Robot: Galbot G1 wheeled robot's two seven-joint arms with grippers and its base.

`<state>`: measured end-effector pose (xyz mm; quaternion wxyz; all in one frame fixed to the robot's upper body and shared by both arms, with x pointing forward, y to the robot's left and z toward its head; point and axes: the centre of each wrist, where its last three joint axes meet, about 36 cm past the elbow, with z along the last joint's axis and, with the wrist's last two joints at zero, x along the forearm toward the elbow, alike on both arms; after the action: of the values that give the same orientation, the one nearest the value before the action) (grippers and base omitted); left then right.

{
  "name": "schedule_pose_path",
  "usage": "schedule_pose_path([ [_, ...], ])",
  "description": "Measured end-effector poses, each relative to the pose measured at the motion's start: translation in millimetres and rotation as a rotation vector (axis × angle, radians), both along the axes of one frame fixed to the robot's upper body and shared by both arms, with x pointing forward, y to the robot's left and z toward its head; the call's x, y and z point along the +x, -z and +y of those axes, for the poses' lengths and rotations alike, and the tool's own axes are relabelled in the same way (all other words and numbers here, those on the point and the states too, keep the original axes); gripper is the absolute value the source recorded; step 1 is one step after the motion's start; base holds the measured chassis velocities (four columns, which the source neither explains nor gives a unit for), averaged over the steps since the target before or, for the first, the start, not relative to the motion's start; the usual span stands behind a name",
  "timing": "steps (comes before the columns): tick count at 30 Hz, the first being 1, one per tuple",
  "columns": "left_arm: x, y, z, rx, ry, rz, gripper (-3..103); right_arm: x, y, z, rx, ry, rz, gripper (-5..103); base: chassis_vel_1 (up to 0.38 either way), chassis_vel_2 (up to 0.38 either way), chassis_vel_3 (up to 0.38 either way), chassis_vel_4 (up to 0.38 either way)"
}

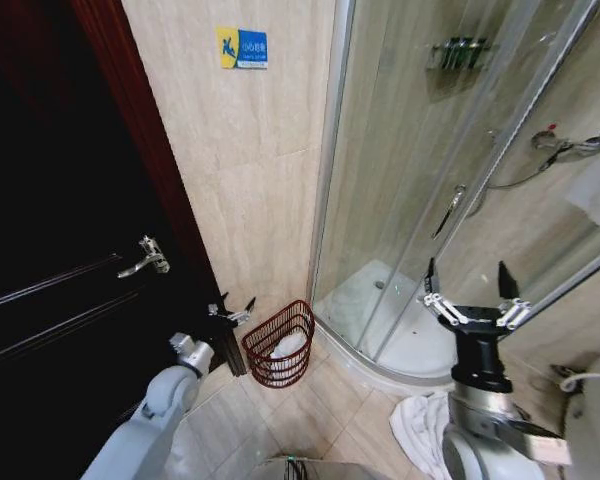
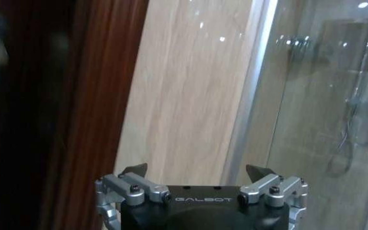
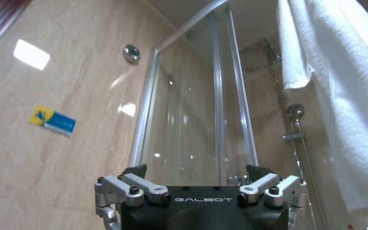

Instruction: Discard the used towel into the hamper.

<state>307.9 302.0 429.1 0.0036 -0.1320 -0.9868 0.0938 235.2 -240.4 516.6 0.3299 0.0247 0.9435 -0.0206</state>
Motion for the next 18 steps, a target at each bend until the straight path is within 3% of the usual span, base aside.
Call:
schedule_pose_path([
  [6, -46.4, -42.8, -13.8, -0.015, -0.069, -0.006, 100, 3.1, -4.3, 1.9, 0.019, -0.022, 0.054, 100, 0.000, 0.000, 0.000, 0.000],
  [10, -57.1, -51.6, -23.4, -0.004, -0.093, -0.064, 100, 3.5, -4.5, 1.9, 0.023, -0.016, 0.080, 100, 0.000, 0.000, 0.000, 0.000],
  [16, -73.3, -68.1, -35.7, -0.042, -0.143, -0.099, 100, 3.2, -3.5, 1.9, 0.091, -0.047, 0.082, 100, 0.000, 0.000, 0.000, 0.000],
  [18, -73.7, -67.1, -38.4, -0.030, -0.143, -0.095, 100, 3.0, -3.3, 1.4, 0.097, -0.047, 0.075, 100, 0.000, 0.000, 0.000, 0.000],
])
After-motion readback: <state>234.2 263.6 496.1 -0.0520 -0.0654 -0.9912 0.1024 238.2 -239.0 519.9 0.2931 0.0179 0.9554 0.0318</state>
